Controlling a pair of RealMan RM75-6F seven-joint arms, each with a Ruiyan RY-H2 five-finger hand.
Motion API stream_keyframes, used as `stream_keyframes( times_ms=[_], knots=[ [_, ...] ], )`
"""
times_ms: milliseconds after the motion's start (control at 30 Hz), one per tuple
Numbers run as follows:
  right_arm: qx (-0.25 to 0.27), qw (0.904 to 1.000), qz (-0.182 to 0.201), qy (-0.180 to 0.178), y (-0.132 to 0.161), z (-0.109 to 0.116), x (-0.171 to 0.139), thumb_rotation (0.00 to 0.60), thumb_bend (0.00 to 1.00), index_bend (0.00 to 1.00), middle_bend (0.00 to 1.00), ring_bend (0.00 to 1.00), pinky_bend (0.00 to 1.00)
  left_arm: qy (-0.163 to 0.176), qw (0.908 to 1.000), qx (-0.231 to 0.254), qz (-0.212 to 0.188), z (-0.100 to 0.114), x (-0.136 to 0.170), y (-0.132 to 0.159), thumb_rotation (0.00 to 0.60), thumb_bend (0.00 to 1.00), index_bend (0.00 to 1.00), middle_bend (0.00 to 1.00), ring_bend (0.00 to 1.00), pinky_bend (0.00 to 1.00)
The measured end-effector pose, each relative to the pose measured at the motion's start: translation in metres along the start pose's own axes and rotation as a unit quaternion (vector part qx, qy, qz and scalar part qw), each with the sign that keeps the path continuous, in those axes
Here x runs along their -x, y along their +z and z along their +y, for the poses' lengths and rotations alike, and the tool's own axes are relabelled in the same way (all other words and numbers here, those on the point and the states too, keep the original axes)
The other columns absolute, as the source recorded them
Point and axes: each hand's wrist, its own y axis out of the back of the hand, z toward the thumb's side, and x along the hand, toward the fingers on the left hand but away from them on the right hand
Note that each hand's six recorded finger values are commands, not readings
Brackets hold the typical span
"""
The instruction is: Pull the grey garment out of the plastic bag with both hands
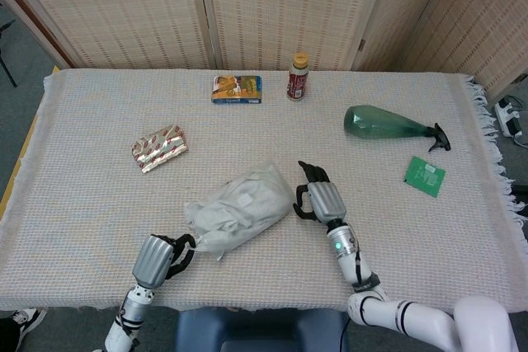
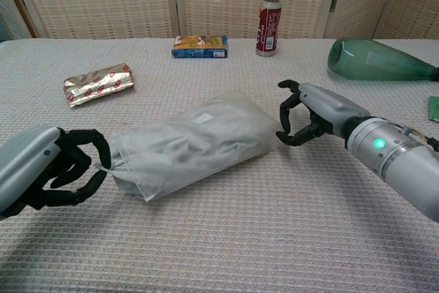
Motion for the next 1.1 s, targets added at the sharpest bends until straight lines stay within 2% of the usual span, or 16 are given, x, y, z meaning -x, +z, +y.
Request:
stream_keyframes(
  times_ms=[233, 433, 800, 1100],
  knots=[
    [0.011, 0.9999, -0.007, -0.001, -0.007, 0.010, -0.002, 0.600, 0.36, 0.66, 0.02, 0.00, 0.00, 0.006, 1.0000, -0.006, 0.000, 0.005, -0.001, -0.005, 0.598, 0.55, 0.80, 1.00, 1.00, 1.00],
    [0.021, 0.9996, -0.017, -0.005, -0.020, 0.023, -0.008, 0.600, 0.36, 0.66, 0.02, 0.00, 0.00, 0.023, 0.9993, -0.027, 0.011, 0.022, -0.003, -0.025, 0.600, 0.55, 0.80, 1.00, 1.00, 1.00],
    [0.021, 0.9986, -0.041, -0.026, -0.050, 0.053, -0.018, 0.600, 0.36, 0.66, 0.02, 0.00, 0.00, 0.060, 0.9913, -0.096, 0.067, 0.081, 0.012, -0.094, 0.600, 0.55, 0.80, 1.00, 1.00, 1.00],
    [0.004, 0.9965, -0.063, -0.054, -0.082, 0.086, -0.036, 0.600, 0.36, 0.66, 0.02, 0.00, 0.00, 0.095, 0.9729, -0.148, 0.150, 0.140, 0.053, -0.153, 0.599, 0.55, 0.80, 1.00, 1.00, 1.00]
  ],
)
